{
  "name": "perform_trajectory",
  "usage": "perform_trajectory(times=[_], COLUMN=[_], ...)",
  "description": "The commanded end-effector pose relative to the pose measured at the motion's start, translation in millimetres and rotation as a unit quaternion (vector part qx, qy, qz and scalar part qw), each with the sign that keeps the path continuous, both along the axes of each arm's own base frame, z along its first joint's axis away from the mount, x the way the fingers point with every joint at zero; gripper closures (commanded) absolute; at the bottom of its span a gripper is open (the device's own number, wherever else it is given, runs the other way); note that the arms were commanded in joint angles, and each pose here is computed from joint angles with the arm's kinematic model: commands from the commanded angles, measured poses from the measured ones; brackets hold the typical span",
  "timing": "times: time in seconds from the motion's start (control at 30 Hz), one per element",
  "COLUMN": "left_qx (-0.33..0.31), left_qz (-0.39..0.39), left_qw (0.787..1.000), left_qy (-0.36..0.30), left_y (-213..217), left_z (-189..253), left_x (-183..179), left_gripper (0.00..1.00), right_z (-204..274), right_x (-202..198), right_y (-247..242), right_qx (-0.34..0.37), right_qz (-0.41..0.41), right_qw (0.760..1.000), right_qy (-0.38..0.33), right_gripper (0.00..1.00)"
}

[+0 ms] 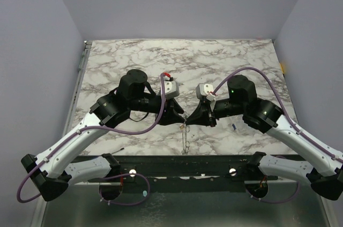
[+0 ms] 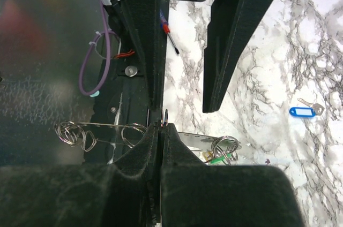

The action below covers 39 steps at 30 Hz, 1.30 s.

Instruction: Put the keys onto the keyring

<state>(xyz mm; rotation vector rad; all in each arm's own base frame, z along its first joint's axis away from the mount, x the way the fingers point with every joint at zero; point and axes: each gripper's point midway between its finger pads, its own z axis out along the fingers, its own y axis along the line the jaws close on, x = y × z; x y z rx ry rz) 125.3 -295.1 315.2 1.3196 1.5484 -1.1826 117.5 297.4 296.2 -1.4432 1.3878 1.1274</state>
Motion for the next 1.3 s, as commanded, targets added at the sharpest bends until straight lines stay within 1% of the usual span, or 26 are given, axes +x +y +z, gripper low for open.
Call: perform_trajectory(times=[0.0, 0.17, 0.37, 0.73, 1.27], left_qx=[-0.002, -0.005, 0.011, 0.029, 0.039], left_qz=[0.000, -0.004, 0.005, 0.009, 0.010], left_qw=[1.000, 1.000, 1.000, 1.000, 0.999], left_qy=[-0.010, -0.010, -0.004, 0.006, 0.018], left_y=[1, 1, 1, -2, 1], left_z=[11, 15, 2, -14, -24], left_x=[-1, -3, 2, 6, 3], left_gripper=[0.57, 0.56, 0.56, 0.66, 0.62], right_z=[9, 6, 6, 6, 10], right_x=[7, 9, 8, 7, 13], right_y=[3, 4, 4, 5, 3], right_qx=[0.005, -0.005, -0.005, -0.004, 0.000], right_qz=[-0.014, -0.023, -0.023, -0.023, -0.042], right_qw=[1.000, 1.000, 1.000, 0.999, 0.998], right_qy=[-0.019, -0.019, -0.022, -0.024, -0.036], right_gripper=[0.99, 0.99, 0.99, 0.99, 0.99])
